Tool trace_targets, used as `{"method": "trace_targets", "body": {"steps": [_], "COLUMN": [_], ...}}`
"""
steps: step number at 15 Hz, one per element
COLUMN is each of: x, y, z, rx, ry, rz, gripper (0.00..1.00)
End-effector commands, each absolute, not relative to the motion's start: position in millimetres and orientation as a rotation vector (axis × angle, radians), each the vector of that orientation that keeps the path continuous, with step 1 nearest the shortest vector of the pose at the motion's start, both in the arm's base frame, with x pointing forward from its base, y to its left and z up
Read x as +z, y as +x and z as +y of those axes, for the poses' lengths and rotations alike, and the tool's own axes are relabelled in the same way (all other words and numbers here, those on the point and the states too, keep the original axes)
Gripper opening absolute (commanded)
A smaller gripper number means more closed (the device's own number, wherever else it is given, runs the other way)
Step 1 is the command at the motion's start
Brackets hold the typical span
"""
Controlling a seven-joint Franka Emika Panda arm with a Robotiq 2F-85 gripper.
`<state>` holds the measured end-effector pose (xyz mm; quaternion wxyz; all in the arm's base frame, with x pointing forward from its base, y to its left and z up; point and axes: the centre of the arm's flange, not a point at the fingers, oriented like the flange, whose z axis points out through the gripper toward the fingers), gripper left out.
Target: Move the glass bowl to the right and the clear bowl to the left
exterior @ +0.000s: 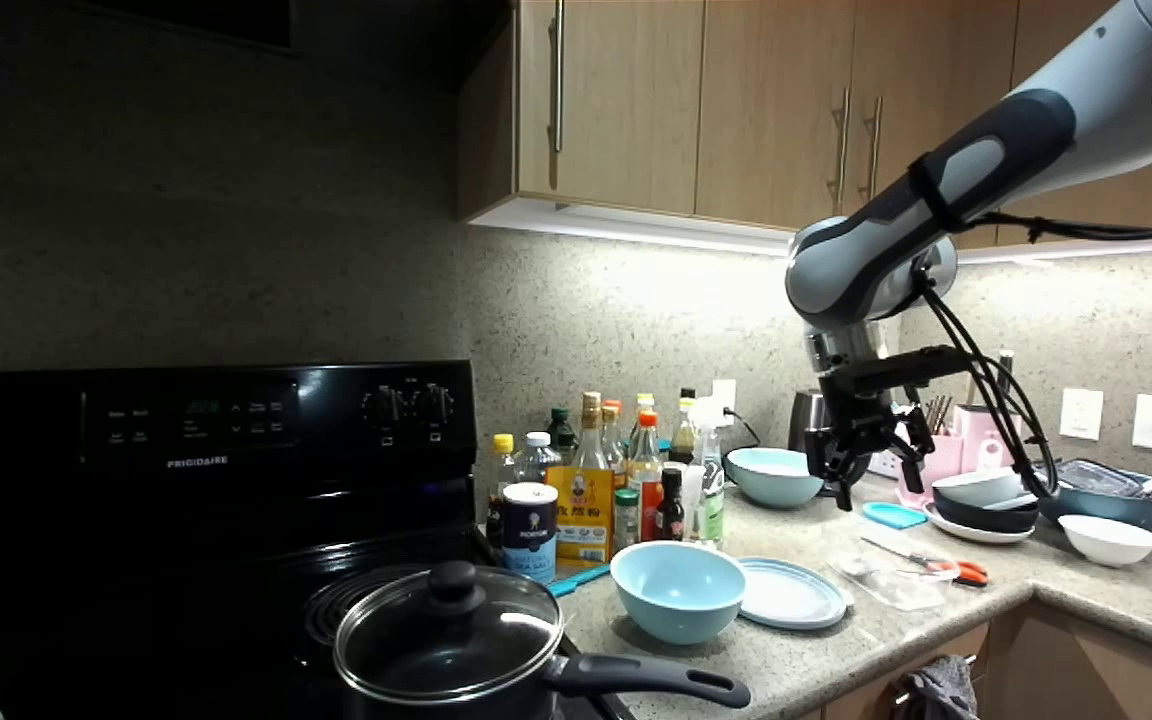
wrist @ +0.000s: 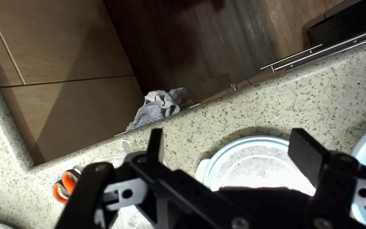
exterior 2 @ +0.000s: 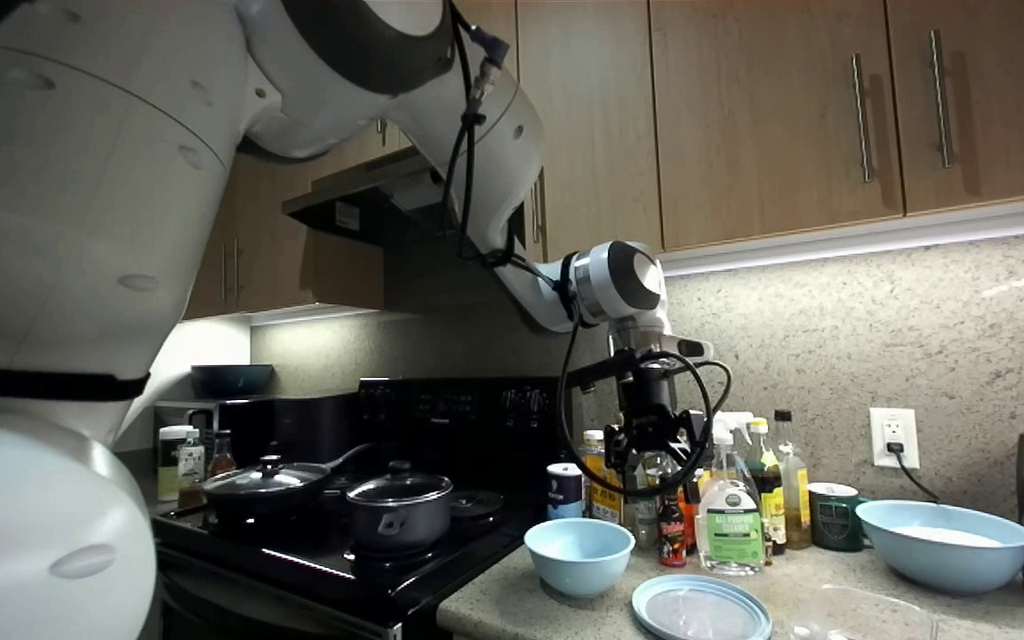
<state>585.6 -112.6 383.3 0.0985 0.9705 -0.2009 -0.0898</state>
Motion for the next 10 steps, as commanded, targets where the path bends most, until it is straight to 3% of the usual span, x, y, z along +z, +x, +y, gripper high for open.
{"method": "trace_targets", "body": {"steps": [1,10], "x": [391,392], "y": [609,623], "z": [-77,-23], "rx": [-0.281,-0.252], "ry": [2.839,2.831], "rz": [-0.484,-0.411], "gripper": [1.0,1.0]}}
